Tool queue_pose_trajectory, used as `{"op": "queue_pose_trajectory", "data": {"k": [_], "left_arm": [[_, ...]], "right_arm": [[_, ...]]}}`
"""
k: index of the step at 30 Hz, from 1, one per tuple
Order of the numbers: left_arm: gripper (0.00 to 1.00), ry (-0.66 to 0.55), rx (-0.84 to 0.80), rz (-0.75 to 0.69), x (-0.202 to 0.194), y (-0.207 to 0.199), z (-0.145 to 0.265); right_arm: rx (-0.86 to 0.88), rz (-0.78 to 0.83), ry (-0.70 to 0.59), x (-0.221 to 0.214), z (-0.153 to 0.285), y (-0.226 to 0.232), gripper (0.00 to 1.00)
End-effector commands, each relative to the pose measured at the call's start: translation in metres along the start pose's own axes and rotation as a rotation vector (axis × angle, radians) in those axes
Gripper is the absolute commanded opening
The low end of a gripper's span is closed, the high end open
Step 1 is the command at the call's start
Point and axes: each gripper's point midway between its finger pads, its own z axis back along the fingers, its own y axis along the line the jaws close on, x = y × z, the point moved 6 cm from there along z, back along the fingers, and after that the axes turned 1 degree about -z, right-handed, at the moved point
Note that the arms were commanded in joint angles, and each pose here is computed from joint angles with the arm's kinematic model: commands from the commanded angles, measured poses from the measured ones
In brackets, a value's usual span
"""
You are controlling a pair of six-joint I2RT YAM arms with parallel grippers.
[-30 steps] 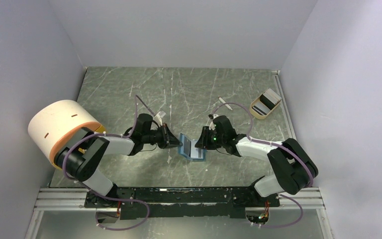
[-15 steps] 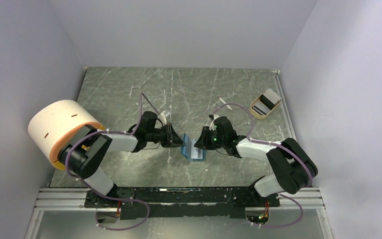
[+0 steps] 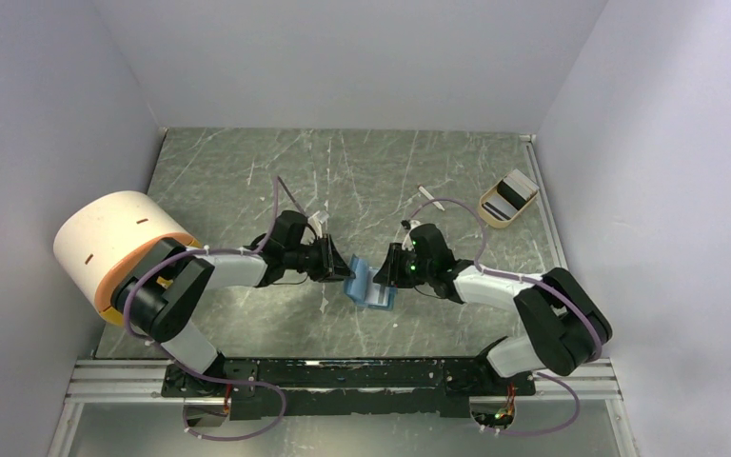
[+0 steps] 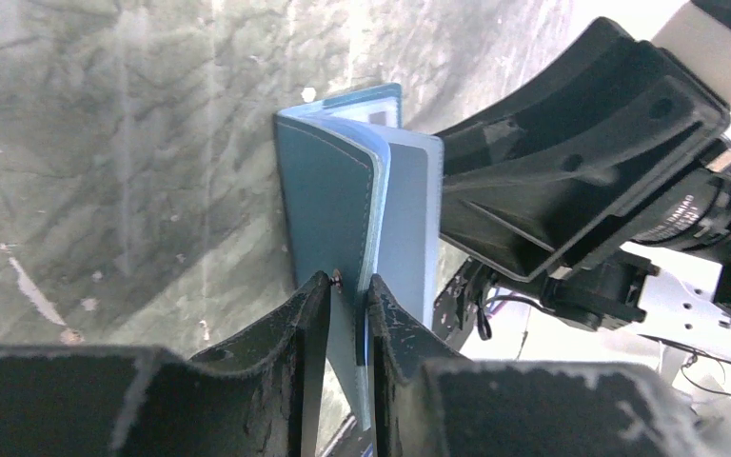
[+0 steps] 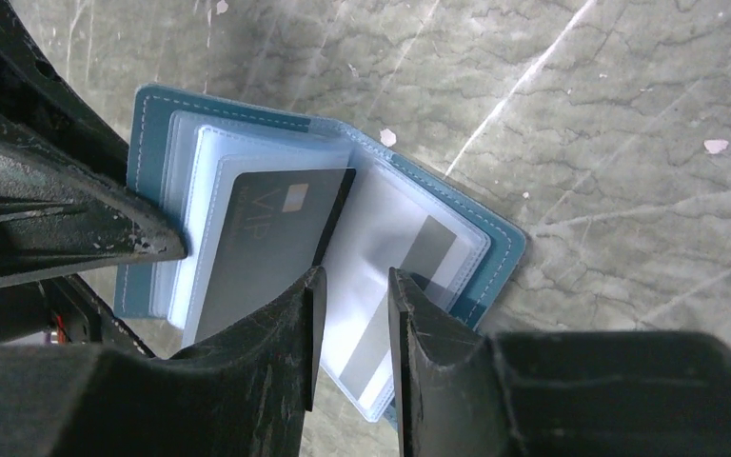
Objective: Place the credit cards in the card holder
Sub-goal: Insert the credit card into the card holder, then move the storage box to the center of the board.
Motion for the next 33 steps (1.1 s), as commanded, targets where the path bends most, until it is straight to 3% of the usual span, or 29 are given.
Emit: {"op": "queue_pose_trajectory", "data": {"k": [1,9,13,20,23,29,33], "left_arm": [[0.26,-0.003,0.088,-0.018,-0.001,0.007,-0.001],[0.29,-0.018,0.128,-0.038,0.001,0.003,0.001],[0.31,-0.002,0.074,-0.039,0.001,-0.004,-0.002],[0.26,0.000,0.076,-0.042,0.003,-0.006,-0.002],[0.10,-0.003,0.087,-0.046,0.003,-0.007,0.000],[0.09,0.019,0.097,-0.054,-0.001,-0.009,0.006],[0.10,0.026,0.092,-0.074,-0.003,-0.011,0.012]], "right_arm": [[-0.082,0.001,0.035,-0.012,0.006,-0.015,0.35],[-0.076,-0.007,0.028,-0.015,0.004,-0.016,0.35],[-0.090,-0.004,0.012,-0.012,0.007,-0.016,0.36],[-0.300,0.056,-0.114,0.025,0.026,-0.021,0.45],[-0.367,0.092,-0.214,0.052,0.041,-0.016,0.52],[-0.477,0.184,-0.370,0.104,0.069,-0.027,0.78],[-0.588,0.205,-0.390,0.149,0.092,-0.062,0.81]]}}
